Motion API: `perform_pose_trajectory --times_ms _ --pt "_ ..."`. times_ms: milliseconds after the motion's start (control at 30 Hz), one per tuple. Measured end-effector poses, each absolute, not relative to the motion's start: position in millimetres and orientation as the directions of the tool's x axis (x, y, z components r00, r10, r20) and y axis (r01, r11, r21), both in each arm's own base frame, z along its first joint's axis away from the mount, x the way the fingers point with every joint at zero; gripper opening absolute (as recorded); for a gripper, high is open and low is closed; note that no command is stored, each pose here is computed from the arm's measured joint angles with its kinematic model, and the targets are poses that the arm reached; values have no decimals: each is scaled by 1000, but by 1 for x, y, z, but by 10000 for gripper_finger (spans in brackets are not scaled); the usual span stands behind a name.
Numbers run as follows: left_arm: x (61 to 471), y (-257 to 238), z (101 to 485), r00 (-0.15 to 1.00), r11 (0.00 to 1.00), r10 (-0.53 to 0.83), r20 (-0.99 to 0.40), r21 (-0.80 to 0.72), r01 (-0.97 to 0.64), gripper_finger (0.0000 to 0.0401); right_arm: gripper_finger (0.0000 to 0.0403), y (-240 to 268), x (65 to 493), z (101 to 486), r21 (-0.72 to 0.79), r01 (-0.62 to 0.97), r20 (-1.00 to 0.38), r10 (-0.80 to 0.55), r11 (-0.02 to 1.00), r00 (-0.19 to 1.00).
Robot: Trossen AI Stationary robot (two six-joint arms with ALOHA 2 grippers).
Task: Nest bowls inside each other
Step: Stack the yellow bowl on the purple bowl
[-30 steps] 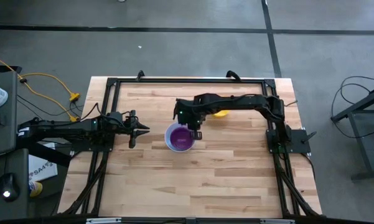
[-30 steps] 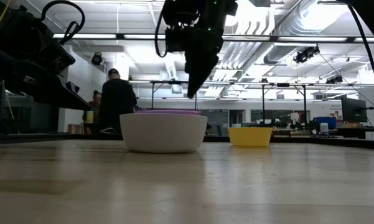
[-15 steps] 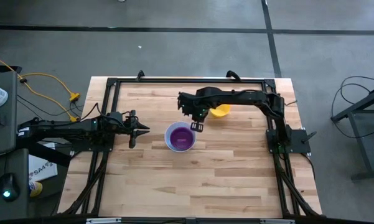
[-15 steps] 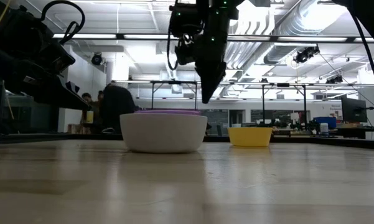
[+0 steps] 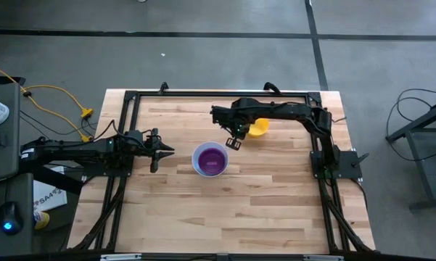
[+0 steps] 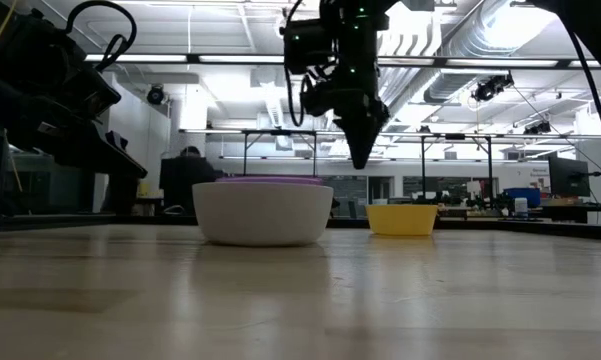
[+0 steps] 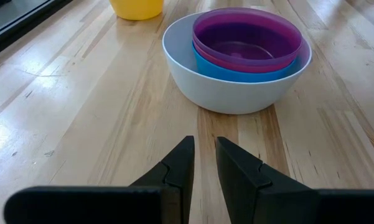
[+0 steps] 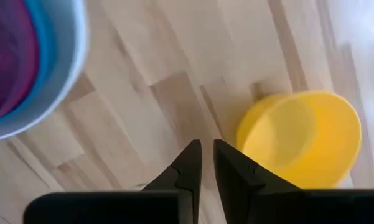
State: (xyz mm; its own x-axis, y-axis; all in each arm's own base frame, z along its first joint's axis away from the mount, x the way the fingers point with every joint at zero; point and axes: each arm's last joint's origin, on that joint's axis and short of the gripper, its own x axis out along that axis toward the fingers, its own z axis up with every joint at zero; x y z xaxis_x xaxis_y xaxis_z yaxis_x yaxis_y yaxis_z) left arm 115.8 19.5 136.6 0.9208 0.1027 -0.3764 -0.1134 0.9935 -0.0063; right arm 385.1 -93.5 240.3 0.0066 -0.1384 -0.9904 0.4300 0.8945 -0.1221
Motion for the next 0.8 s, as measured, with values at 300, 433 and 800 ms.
perform_pose_trajectory --times_ms 300,433,800 --pt "116 19 137 921 994 102 -377 -6 -113 67 36 -113 373 224 -123 598 -991 -128 792 -34" --pt "116 19 137 921 994 103 -376 -6 -113 67 36 -117 371 218 -122 641 -991 -126 758 -40" --pt "116 19 137 921 994 102 -376 -6 -113 67 36 -116 374 216 -99 713 -991 -137 695 -4"
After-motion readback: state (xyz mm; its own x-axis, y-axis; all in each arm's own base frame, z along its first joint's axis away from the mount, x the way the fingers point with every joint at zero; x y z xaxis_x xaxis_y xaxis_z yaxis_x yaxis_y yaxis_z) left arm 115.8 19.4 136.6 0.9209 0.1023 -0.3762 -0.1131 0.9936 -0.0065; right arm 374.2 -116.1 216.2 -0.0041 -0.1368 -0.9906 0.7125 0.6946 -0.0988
